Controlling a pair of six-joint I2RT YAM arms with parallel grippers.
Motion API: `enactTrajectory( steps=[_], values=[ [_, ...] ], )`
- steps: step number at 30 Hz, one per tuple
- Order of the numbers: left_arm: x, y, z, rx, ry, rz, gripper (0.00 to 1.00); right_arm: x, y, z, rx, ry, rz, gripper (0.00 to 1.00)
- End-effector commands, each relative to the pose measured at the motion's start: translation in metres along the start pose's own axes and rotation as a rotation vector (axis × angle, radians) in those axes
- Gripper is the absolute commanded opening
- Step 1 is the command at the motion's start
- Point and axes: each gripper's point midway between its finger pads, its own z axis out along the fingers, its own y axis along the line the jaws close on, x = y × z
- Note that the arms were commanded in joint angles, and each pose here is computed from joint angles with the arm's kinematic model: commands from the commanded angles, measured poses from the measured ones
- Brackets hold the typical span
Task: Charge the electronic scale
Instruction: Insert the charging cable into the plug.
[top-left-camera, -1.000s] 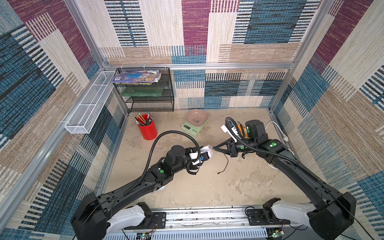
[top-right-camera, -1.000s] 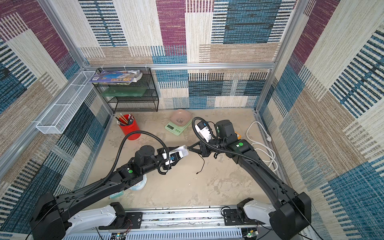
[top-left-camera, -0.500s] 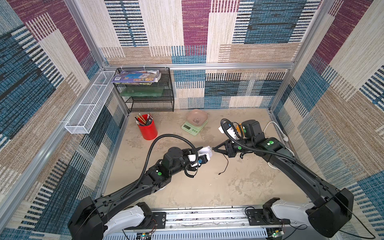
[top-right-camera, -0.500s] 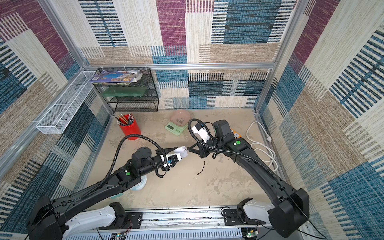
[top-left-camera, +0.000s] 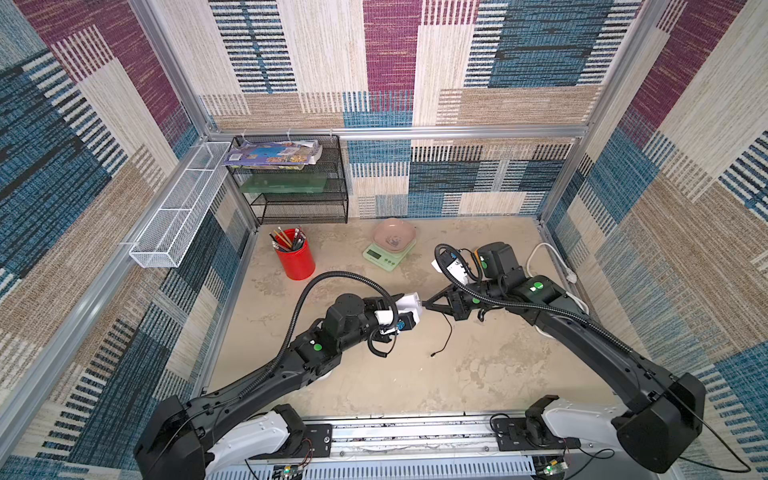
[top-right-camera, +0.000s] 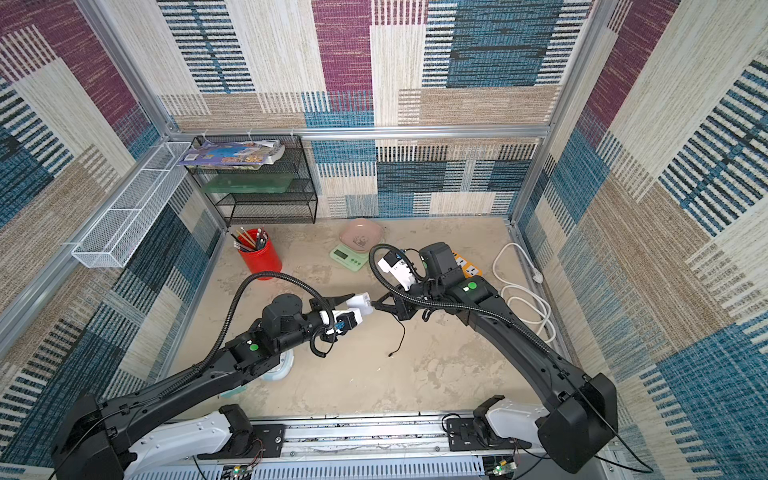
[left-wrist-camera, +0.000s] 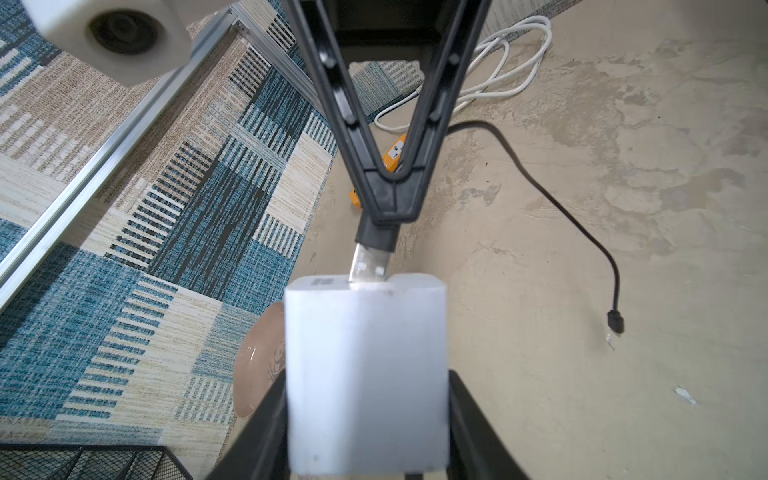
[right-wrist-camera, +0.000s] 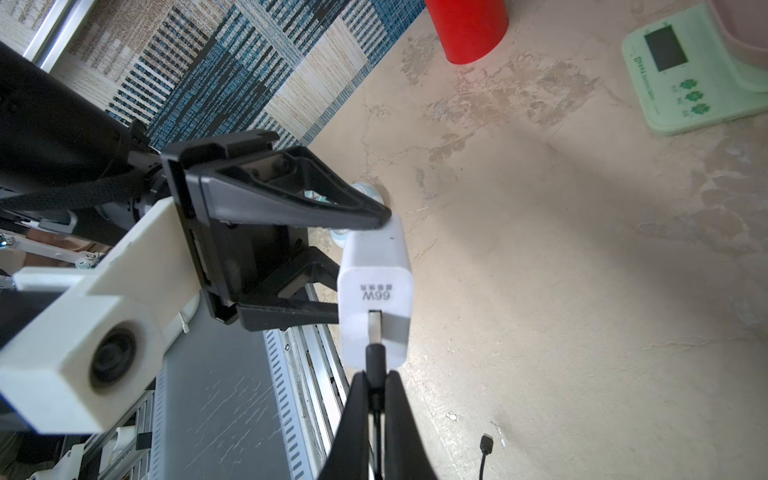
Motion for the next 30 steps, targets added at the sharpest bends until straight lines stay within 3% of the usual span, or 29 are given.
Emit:
enactTrajectory(
  steps=[1,13,23,28,30],
  values=[
    [-0.011,0.011,-0.004,-0.033,-0.038,0.059,0.35,0.0,-0.002,0.0,0.022,0.008,-0.023,0.0],
    [-0.008,0.001,-0.006,0.036,-0.014,0.173,0.38,0.003,0.002,0.014,0.032,0.072,-0.049,0.0],
    [-0.017,0.004,-0.009,0.018,-0.057,0.131,0.4,-0.002,-0.002,0.026,0.013,0.072,-0.049,0.05],
    [-0.008,0.002,-0.002,0.012,-0.029,0.107,0.4,-0.004,-0.007,0.03,0.018,0.068,-0.049,0.18],
    [-0.005,-0.001,0.0,0.016,-0.029,0.095,0.4,-0.007,-0.008,0.029,0.022,0.063,-0.049,0.32]
  ],
)
